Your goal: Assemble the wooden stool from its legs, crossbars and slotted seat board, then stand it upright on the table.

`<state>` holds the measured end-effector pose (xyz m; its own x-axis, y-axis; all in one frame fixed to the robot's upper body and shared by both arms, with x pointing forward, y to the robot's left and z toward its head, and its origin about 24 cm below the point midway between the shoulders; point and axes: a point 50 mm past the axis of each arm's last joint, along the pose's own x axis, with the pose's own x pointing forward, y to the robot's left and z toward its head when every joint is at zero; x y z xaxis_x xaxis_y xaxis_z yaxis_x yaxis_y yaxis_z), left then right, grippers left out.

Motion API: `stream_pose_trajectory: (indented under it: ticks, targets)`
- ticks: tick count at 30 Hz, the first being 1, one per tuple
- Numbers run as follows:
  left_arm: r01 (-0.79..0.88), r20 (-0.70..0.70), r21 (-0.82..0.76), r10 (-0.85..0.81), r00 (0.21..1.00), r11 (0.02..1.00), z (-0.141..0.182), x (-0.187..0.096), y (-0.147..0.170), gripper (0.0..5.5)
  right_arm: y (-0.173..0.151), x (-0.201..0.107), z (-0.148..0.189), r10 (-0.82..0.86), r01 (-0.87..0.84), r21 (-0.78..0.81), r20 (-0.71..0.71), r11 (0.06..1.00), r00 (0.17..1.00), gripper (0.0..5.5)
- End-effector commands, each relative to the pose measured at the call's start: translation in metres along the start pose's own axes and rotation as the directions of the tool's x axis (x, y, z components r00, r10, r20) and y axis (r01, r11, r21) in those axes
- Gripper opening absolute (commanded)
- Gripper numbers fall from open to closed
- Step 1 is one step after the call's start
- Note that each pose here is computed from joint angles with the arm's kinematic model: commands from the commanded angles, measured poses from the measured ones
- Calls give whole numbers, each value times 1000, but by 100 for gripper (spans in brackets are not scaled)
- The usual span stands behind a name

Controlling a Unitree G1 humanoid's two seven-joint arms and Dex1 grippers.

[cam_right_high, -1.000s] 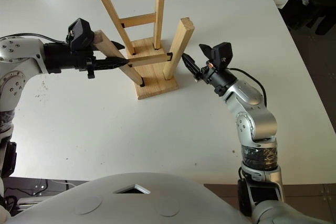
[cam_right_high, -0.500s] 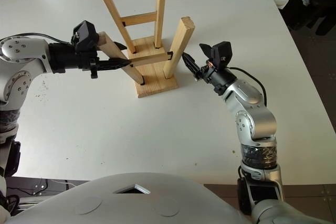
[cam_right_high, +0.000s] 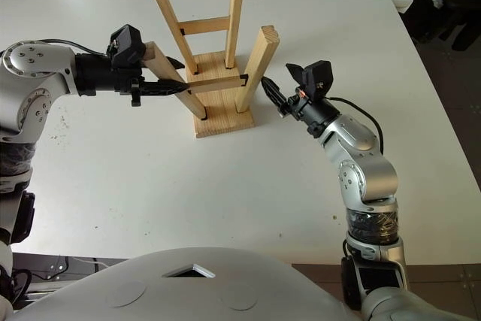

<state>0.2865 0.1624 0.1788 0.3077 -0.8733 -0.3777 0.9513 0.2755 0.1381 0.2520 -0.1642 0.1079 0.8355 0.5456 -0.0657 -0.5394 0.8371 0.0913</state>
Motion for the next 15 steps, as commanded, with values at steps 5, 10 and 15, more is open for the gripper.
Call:
stream_pose_trajectory:
  ticks: [5, 10, 15]
  targets:
    - [93, -54, -73, -97, 994, 993, -34, 16, -22, 204, 12, 6, 26, 290, -298, 71, 101, 952, 952, 360]
    - [131, -65, -67, -135, 989, 989, -35, 11, -22, 204, -22, 20, 49, 75, -77, 9, 153, 997, 985, 360]
    - [142, -64, -43, -145, 987, 989, -27, -1, -20, 204, 8, 21, 49, 85, -87, 5, 172, 996, 981, 360]
